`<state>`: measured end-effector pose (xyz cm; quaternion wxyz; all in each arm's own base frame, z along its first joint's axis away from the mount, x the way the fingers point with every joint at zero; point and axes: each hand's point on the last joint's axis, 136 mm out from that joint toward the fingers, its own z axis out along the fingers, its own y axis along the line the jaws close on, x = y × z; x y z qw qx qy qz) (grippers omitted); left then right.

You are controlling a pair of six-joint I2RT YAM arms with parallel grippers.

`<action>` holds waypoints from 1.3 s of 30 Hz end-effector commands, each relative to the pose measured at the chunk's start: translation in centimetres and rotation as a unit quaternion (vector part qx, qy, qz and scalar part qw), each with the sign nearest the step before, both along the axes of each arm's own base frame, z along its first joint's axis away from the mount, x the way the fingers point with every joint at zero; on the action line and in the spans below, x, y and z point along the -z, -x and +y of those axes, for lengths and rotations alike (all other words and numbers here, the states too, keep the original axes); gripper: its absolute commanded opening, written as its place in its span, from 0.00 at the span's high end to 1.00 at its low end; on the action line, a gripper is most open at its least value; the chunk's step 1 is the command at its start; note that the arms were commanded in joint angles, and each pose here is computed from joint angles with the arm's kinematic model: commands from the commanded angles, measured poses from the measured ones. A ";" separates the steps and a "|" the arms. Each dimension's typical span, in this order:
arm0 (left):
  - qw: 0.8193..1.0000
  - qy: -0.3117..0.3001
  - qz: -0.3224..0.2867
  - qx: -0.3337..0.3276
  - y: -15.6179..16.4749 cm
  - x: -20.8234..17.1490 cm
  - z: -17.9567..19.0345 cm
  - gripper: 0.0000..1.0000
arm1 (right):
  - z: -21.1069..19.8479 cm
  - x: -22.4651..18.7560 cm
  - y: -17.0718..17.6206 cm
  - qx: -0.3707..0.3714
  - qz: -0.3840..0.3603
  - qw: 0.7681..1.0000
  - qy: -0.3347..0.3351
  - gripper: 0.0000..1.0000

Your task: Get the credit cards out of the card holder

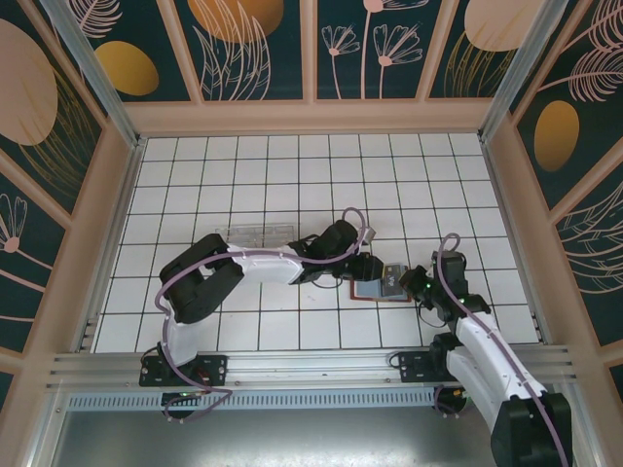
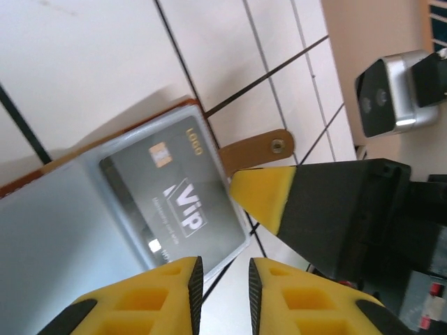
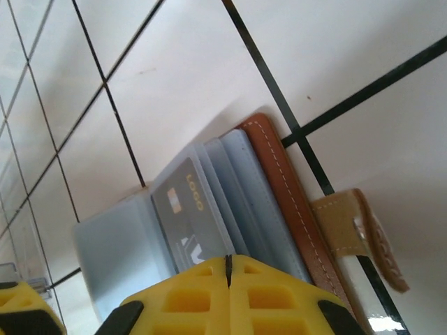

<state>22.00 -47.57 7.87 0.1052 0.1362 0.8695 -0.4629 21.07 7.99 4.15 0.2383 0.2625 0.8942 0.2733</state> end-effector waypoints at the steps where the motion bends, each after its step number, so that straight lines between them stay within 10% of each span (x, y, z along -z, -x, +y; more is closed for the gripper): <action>1: 0.999 -0.033 0.035 -0.017 -0.1 2.4 0.3 0.72 | 0.6 -0.8 -0.6 -0.022 -0.015 1.000 0.000 0.93; 39: 0.994 -0.045 0.095 0.009 0.8 5.1 -1.8 0.67 | 1.7 1.9 0.5 -0.027 0.031 0.999 0.017 0.93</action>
